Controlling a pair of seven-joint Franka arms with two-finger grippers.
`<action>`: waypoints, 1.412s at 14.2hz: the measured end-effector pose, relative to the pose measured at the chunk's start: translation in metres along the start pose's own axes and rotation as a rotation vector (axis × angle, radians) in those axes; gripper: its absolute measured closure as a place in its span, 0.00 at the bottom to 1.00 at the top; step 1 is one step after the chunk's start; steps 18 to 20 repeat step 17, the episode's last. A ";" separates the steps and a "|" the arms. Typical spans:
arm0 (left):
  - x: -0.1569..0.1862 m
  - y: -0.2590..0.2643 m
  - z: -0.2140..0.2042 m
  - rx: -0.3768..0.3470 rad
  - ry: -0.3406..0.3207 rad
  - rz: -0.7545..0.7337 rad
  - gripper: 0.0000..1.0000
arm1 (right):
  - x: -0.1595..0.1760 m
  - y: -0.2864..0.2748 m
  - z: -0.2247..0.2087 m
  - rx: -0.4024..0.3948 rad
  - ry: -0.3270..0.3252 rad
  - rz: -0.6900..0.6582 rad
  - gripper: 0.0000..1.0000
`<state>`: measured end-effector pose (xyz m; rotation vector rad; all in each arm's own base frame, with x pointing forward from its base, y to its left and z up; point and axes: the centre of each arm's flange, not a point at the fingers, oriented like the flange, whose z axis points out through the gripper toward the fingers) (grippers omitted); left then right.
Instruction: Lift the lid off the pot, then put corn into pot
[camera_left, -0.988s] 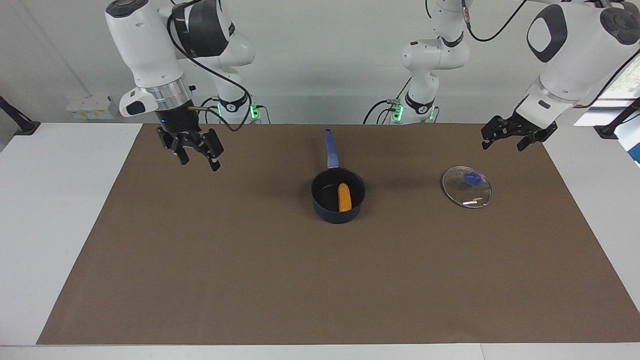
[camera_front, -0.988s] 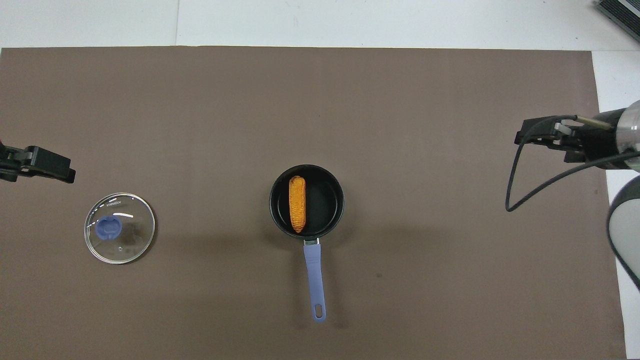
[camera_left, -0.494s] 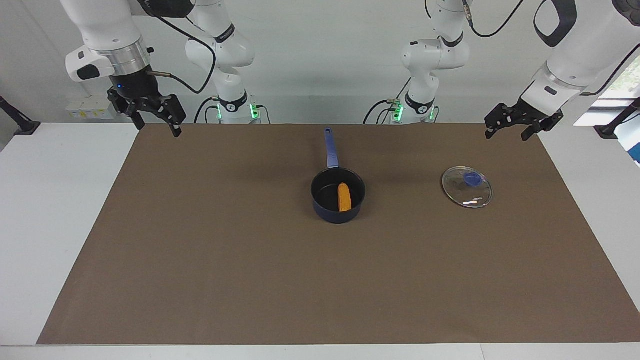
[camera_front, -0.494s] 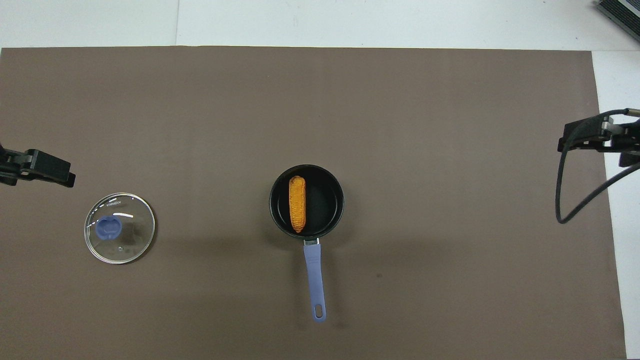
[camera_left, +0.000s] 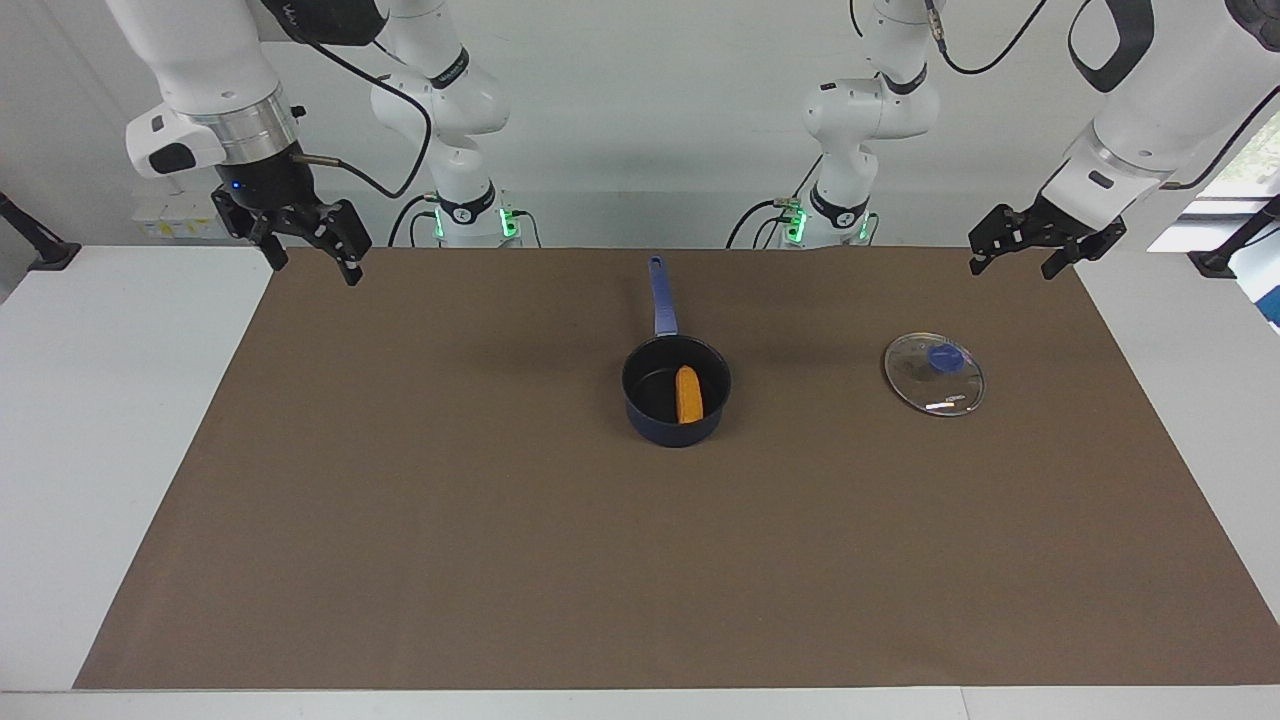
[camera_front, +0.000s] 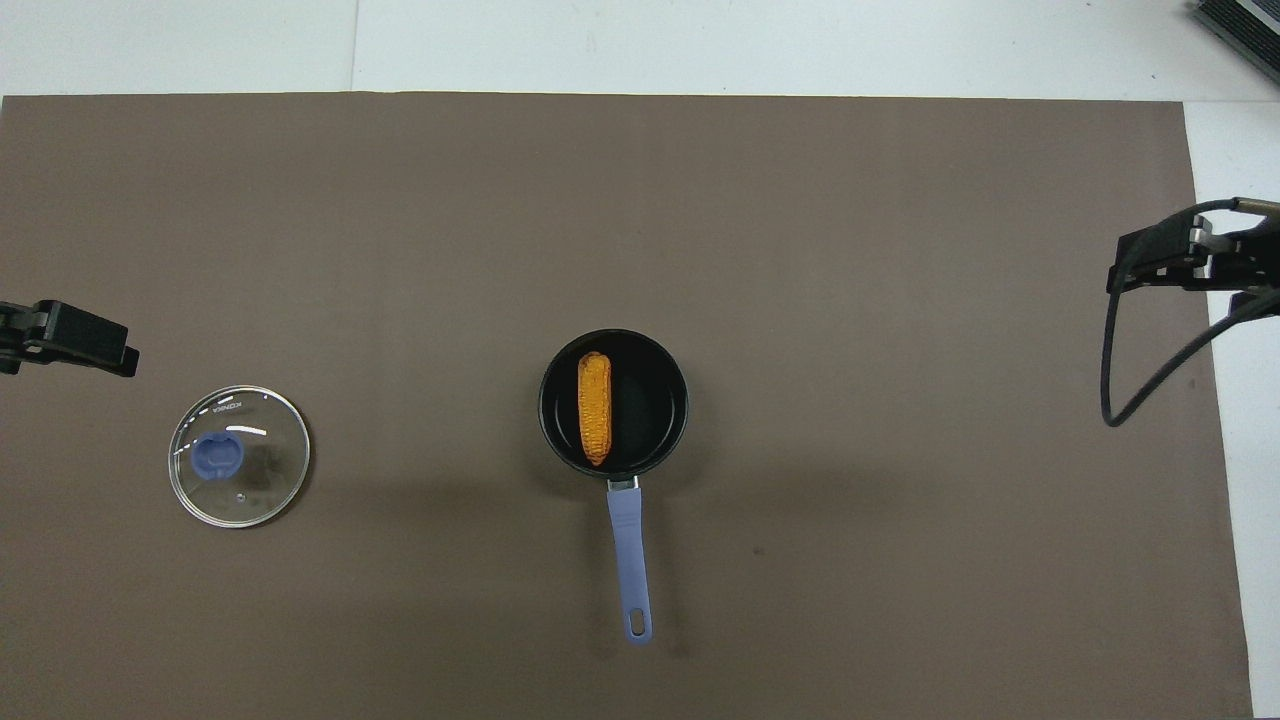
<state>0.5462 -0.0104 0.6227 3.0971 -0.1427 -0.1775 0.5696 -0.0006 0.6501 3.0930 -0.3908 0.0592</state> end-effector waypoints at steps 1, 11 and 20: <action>0.000 -0.002 0.000 0.000 0.000 -0.003 0.00 | 0.000 0.000 0.000 -0.001 -0.002 -0.007 0.00; 0.000 -0.002 0.000 0.000 0.000 -0.004 0.00 | -0.024 -0.002 0.009 -0.015 -0.049 -0.055 0.00; 0.000 -0.002 0.000 0.000 0.000 -0.004 0.00 | -0.024 -0.001 0.009 -0.013 -0.047 -0.128 0.00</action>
